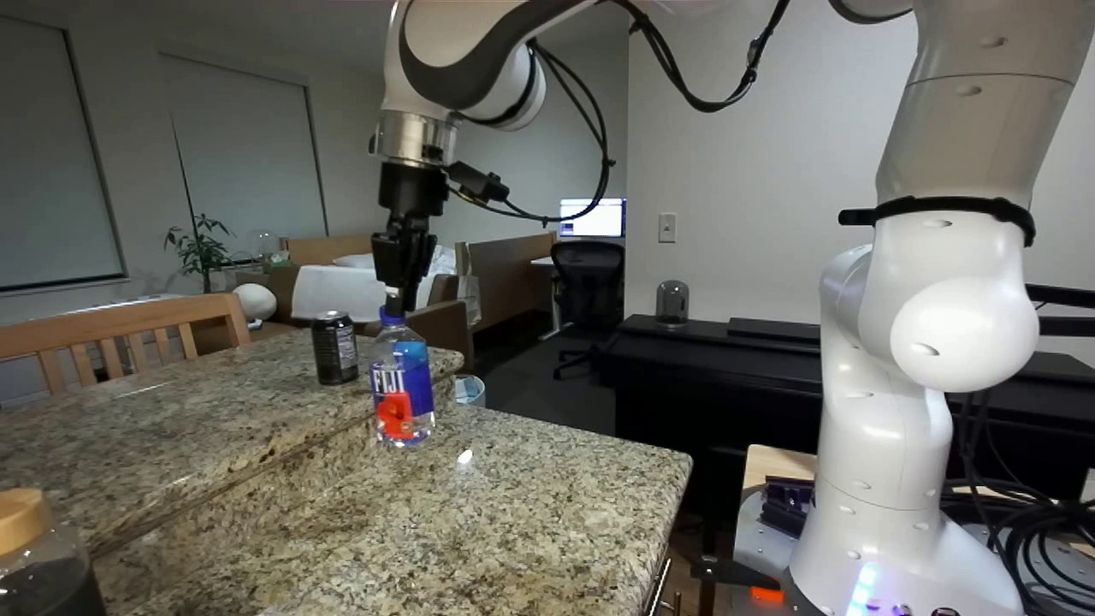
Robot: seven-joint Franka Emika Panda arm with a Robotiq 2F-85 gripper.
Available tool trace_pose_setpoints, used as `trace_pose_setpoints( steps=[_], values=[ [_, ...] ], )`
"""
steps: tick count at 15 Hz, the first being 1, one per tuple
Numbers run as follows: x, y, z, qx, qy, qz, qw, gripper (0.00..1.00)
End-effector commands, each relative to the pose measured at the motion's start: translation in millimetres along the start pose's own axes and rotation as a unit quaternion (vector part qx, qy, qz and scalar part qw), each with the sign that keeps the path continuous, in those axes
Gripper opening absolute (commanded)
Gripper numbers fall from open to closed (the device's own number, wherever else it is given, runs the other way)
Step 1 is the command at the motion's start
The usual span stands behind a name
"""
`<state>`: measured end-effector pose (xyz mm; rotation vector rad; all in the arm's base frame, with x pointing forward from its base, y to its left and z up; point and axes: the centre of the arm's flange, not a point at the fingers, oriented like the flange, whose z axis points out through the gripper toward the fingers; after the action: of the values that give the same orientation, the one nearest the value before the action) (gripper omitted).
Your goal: Put the water bottle on the top part of the counter
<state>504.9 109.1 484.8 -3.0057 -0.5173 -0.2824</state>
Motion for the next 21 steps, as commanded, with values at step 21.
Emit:
trace_pose_setpoints(
  steps=[21],
  values=[
    [157.1,22.4,-23.1,-0.039,0.152,0.001,0.9876,0.15]
  ],
)
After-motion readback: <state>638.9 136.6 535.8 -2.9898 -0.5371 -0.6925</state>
